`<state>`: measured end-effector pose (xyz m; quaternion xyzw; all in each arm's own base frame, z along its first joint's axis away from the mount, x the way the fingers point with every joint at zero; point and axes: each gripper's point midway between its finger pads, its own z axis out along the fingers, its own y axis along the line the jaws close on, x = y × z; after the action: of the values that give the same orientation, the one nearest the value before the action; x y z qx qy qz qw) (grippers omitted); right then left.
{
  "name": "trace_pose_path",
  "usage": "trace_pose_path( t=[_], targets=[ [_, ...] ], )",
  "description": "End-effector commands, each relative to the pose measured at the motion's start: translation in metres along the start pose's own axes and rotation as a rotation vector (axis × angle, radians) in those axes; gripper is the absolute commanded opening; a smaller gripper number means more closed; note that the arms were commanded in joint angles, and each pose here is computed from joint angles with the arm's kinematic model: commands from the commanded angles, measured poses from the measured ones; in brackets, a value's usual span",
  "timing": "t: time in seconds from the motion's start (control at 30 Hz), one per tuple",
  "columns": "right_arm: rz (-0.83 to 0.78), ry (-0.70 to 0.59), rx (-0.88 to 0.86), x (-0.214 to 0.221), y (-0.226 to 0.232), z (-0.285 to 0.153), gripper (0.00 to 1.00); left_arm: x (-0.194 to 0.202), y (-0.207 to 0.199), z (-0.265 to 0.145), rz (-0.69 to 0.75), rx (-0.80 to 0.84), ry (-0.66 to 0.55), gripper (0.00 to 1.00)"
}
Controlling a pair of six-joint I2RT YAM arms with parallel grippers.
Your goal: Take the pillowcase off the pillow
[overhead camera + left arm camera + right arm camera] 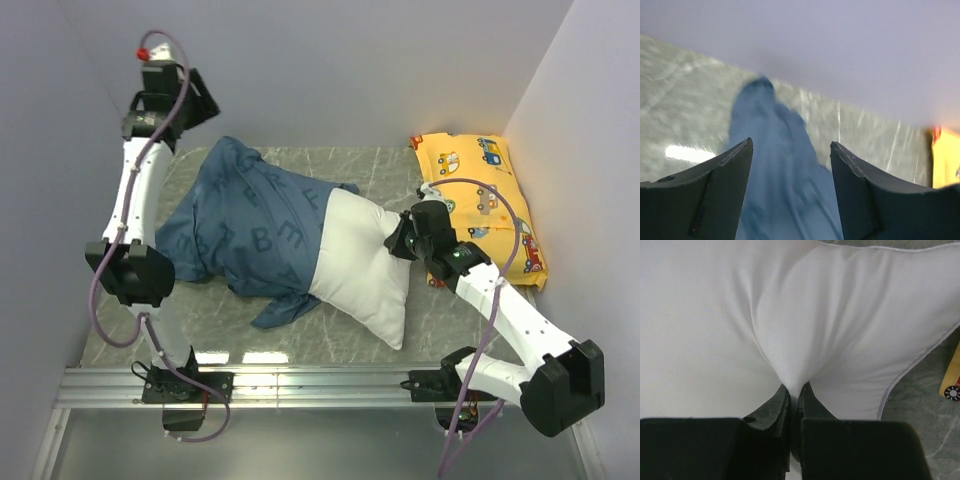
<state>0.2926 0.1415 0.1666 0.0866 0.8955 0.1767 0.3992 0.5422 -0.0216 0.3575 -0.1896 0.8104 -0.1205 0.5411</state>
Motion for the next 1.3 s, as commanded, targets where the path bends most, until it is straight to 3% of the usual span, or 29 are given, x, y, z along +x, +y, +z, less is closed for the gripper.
trace_pose_path(
  t=[0.0, 0.03, 0.1, 0.13, 0.17, 0.2, 0.23, 0.33, 0.47, 0.6, 0.7, 0.87, 0.9, 0.93, 0.97, 1.1, 1.2, 1.27],
  targets=[
    [0.013, -0.002, -0.052, 0.002, 0.013, 0.01, 0.0, 0.013, -0.033, -0.051, 0.092, -0.008, -0.02, 0.69],
    [0.006, -0.001, -0.049, 0.003, 0.014, 0.012, 0.0, 0.054, -0.035, -0.048, 0.113, -0.009, 0.059, 0.7],
    [-0.005, 0.003, -0.049, 0.007, 0.016, 0.012, 0.05, 0.059, -0.04, -0.078, 0.11, -0.005, 0.012, 0.7],
    [-0.008, 0.003, -0.051, 0.007, 0.017, 0.011, 0.16, 0.103, -0.031, -0.077, 0.129, -0.026, 0.087, 0.71],
    [-0.009, -0.007, -0.054, 0.005, 0.017, 0.009, 0.22, 0.11, -0.03, -0.083, 0.12, -0.016, 0.077, 0.71],
    [-0.014, -0.025, -0.048, 0.001, 0.015, 0.006, 0.38, 0.108, -0.031, -0.103, 0.087, 0.01, 0.052, 0.72],
    [-0.018, -0.044, -0.046, -0.003, 0.015, 0.0, 0.47, 0.144, -0.015, -0.102, 0.095, -0.011, 0.116, 0.73],
    [-0.04, -0.11, -0.031, -0.029, 0.02, -0.02, 0.66, 0.172, -0.011, -0.113, 0.086, 0.064, 0.135, 0.75],
    [-0.128, -0.159, -0.011, -0.042, 0.042, -0.043, 0.75, 0.194, -0.014, -0.107, 0.097, 0.107, 0.176, 0.76],
    [-0.23, -0.125, -0.032, -0.021, 0.072, -0.048, 0.8, 0.212, -0.013, -0.098, 0.106, 0.108, 0.207, 0.74],
    [-0.303, -0.064, -0.073, 0.006, 0.09, -0.04, 0.81, 0.22, -0.002, -0.093, 0.107, 0.06, 0.22, 0.64],
    [-0.419, 0.057, -0.048, 0.05, 0.103, -0.007, 0.84, 0.228, 0.02, -0.083, 0.137, -0.075, 0.253, 0.27],
    [-0.431, 0.072, -0.033, 0.054, 0.101, -0.001, 0.84, 0.228, 0.023, -0.08, 0.142, -0.095, 0.252, 0.2],
    [-0.448, 0.102, -0.002, 0.063, 0.096, 0.01, 0.82, 0.223, 0.025, -0.08, 0.145, -0.109, 0.24, 0.06],
    [-0.454, 0.111, 0.015, 0.066, 0.093, 0.014, 0.78, 0.219, 0.03, -0.078, 0.151, -0.137, 0.226, 0.0],
    [-0.442, 0.1, 0.052, 0.059, 0.086, 0.016, 0.16, 0.203, 0.053, -0.07, 0.134, -0.211, 0.196, 0.0],
    [-0.423, 0.071, 0.076, 0.044, 0.08, 0.009, 0.0, 0.179, 0.082, -0.063, 0.081, -0.281, 0.16, 0.0],
    [-0.399, 0.038, 0.104, 0.027, 0.068, -0.001, 0.0, 0.152, 0.108, -0.061, 0.034, -0.337, 0.109, 0.0]
  ],
)
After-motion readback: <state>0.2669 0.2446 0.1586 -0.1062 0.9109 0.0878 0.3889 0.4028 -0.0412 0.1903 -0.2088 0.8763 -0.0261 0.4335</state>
